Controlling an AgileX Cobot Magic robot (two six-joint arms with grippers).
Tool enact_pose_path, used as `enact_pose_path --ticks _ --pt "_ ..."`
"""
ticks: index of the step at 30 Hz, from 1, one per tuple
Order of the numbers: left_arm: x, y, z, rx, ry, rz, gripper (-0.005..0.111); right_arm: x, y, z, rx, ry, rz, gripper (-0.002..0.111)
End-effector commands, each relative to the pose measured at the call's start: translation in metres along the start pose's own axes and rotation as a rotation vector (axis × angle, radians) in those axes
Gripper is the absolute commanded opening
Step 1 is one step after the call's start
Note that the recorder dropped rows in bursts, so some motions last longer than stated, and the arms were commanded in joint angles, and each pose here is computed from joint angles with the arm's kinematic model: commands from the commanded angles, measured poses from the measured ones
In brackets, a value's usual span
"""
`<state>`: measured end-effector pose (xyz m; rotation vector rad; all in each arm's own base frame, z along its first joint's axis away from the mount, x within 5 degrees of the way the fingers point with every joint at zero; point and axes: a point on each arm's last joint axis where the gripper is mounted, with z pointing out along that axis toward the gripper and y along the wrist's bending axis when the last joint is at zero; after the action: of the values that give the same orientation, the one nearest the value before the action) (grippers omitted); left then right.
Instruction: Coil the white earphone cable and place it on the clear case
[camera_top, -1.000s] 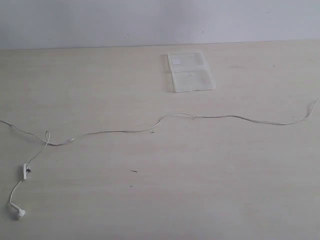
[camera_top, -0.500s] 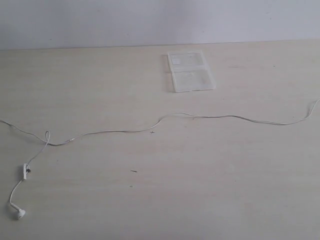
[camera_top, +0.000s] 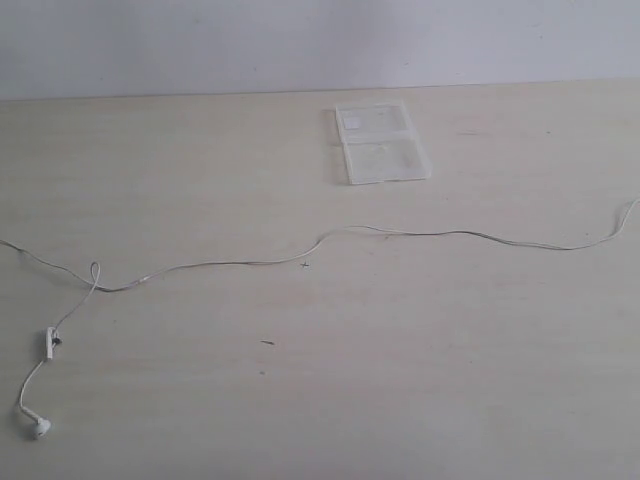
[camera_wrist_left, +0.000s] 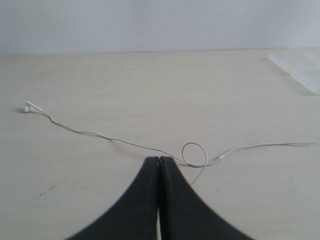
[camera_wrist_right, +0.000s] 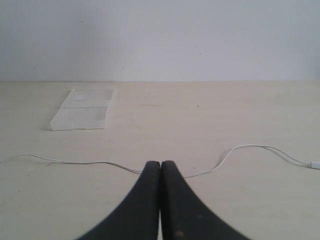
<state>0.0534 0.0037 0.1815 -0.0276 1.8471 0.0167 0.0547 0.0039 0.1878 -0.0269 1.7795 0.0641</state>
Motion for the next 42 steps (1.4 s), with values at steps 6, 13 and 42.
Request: enact_pose_path --ticks 6,13,42 --pt "-0.042 -0.007 -0.011 0.196 -0.462 -0.463 0.000 0.000 0.000 0.000 0.007 -0.011 -0.003 0.000" --pt "-0.057 -0.007 -0.022 0.269 -0.658 -0.496 0.000 0.000 0.000 0.000 0.007 -0.011 -0.003 0.000" --pt "-0.192 -0.050 0.213 0.197 -0.017 -0.062 0.000 0.000 0.000 0.000 0.007 -0.011 -0.003 0.000"
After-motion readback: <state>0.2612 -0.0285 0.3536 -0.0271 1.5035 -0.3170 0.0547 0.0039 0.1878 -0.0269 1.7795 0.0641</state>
